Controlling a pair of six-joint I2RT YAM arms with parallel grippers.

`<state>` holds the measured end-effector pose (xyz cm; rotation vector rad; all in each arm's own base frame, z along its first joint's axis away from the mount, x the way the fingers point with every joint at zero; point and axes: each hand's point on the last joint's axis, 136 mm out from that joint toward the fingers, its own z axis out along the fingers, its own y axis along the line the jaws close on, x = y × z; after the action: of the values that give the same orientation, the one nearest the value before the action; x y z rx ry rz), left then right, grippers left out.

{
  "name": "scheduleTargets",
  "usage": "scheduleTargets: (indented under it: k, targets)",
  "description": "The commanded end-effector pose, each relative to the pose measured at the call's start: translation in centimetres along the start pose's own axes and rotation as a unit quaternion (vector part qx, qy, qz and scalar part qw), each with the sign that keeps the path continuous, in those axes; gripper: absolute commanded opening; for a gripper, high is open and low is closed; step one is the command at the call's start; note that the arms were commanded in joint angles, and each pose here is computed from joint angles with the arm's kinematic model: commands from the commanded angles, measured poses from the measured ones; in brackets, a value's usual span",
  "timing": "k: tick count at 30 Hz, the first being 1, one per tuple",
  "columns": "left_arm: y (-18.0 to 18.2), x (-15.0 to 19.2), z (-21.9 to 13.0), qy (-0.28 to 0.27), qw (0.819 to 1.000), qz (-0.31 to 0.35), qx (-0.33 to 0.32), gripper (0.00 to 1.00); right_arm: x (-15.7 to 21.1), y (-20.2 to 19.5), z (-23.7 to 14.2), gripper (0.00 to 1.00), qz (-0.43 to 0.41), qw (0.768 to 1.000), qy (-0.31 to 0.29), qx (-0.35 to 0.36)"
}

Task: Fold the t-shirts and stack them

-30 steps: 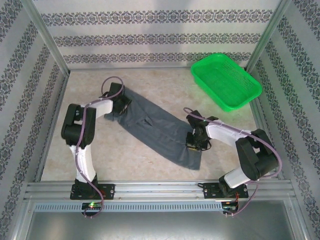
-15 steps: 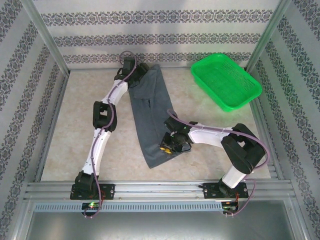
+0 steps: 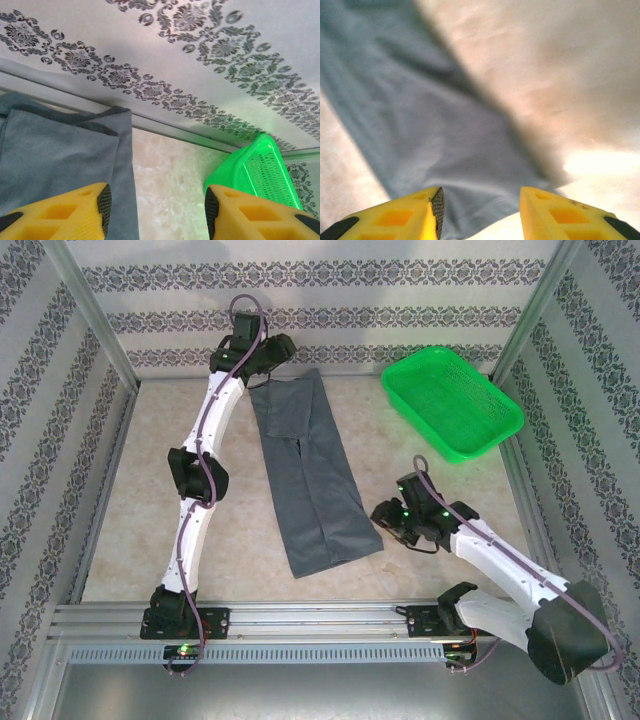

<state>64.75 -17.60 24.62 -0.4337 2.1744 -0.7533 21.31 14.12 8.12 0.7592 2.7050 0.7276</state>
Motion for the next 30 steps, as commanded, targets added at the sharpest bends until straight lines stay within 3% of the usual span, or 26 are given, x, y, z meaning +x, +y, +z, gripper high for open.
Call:
scheduleTargets:
  k: [1, 9, 10, 11, 12, 13, 15, 23, 27, 30]
  targets:
    - [1.1, 1.2, -0.3, 0.015, 0.999, 0.026, -0.041, 0.54, -0.2, -1.6, -0.2, 0.46, -0.045, 0.999, 0.013, 0.010]
    - [2.3, 0.9, 0.8, -0.001, 0.999, 0.021, -0.049, 0.57, -2.2, -0.8, -0.5, 0.46, -0.065, 0.998, 0.007, -0.001]
    - [2.9, 0.2, 0.8, -0.013, 0.999, 0.003, -0.042, 0.58, -2.3, -0.6, -0.6, 0.46, -0.066, 0.998, 0.007, -0.003]
    - [2.9, -1.9, 0.2, -0.067, 0.997, -0.035, -0.002, 0.58, -2.4, -0.5, -0.6, 0.46, -0.069, 0.998, 0.009, -0.006]
    - [7.6, -0.8, 1.0, -0.096, 0.992, -0.084, -0.006, 0.59, -2.4, -0.4, -0.6, 0.46, -0.070, 0.997, 0.009, -0.006]
    - [10.3, -1.7, -0.8, -0.134, 0.982, -0.135, -0.015, 0.60, -2.4, -0.4, -0.6, 0.46, -0.071, 0.997, 0.009, -0.007]
    - [12.8, -0.9, -3.3, -0.135, 0.983, -0.110, -0.062, 0.60, -2.4, -0.4, -0.7, 0.46, -0.069, 0.998, 0.010, -0.008]
    - [15.5, 10.0, -13.9, -0.078, 0.988, -0.050, -0.121, 0.63, -2.6, -0.5, -0.7, 0.48, -0.090, 0.996, 0.005, -0.011]
    - [14.7, 19.3, -16.8, 0.036, 0.988, -0.036, -0.143, 0.63, -2.2, -1.2, 0.4, 0.48, -0.105, 0.994, 0.039, 0.012]
    - [15.3, 27.2, -19.6, 0.141, 0.975, -0.048, -0.162, 0.62, -1.3, -1.9, 1.2, 0.48, -0.112, 0.991, 0.066, 0.032]
